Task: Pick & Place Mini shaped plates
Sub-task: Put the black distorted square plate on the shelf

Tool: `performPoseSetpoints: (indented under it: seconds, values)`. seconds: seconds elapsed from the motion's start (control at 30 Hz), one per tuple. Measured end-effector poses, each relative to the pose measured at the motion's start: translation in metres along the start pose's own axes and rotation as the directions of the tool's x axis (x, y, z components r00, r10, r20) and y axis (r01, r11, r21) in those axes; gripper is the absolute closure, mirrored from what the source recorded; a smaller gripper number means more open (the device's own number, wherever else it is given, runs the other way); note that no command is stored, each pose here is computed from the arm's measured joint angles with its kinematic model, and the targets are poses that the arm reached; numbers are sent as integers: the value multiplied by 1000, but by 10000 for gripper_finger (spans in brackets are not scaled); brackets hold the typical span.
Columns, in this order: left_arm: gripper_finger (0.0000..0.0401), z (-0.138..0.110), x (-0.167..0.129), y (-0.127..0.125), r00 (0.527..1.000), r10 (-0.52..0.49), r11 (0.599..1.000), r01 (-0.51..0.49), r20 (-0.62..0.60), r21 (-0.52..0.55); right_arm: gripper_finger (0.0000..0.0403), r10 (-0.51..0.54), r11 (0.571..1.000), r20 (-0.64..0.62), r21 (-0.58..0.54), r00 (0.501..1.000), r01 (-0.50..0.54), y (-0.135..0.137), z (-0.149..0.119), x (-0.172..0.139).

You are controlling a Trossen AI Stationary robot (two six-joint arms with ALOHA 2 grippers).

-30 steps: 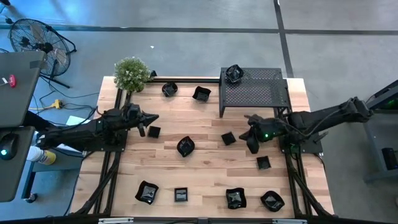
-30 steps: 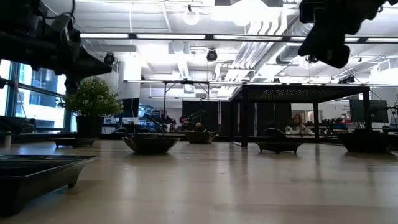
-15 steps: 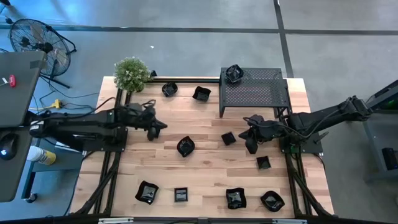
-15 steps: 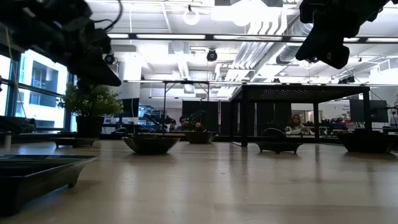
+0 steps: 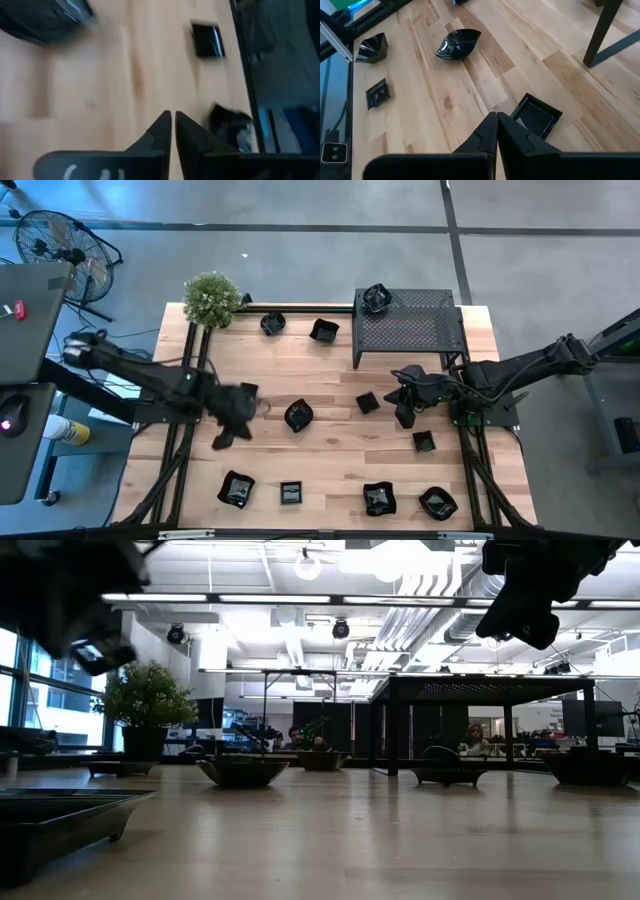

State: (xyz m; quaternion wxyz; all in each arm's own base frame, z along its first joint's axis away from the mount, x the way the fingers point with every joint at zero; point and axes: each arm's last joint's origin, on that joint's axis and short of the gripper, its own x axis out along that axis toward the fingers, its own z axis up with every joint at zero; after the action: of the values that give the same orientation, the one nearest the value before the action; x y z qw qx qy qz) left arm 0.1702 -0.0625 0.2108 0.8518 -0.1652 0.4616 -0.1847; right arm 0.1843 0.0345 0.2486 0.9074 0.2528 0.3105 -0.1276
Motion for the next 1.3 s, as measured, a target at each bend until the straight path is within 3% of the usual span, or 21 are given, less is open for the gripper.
performPoseSetpoints:
  seconds: [0.2, 0.3, 0.6, 0.77, 0.9, 1.1, 1.3]
  values:
    - [306, -18, 27, -31, 991, -28, 999, 25, -134, -30, 399, 16, 1000, -17, -27, 1000, -16, 0, -1, 0]
    - [285, -23, 38, -47, 987, -75, 997, 75, -141, -9, 401, 16, 998, -20, -59, 1000, -17, 0, -1, 0]
    - [279, -37, 70, -56, 982, 18, 998, -28, -188, -51, 397, 4, 996, -11, -93, 1000, -5, 0, -1, 0]
    - [279, -35, 79, -57, 985, 10, 998, -21, -171, -65, 401, -9, 995, -11, -98, 1000, 8, -1, -1, 0]
    - [300, -35, 79, -57, 986, 9, 997, -21, -164, -71, 400, -18, 995, -12, -100, 1000, 17, -1, -1, 0]
    - [388, -35, 79, -58, 984, -12, 997, -1, -179, -75, 397, -36, 994, 4, -100, 999, 36, -2, -1, 0]
    - [396, -34, 78, -58, 984, -16, 997, 3, -175, -75, 401, -43, 992, 10, -116, 999, 44, -2, -1, 0]
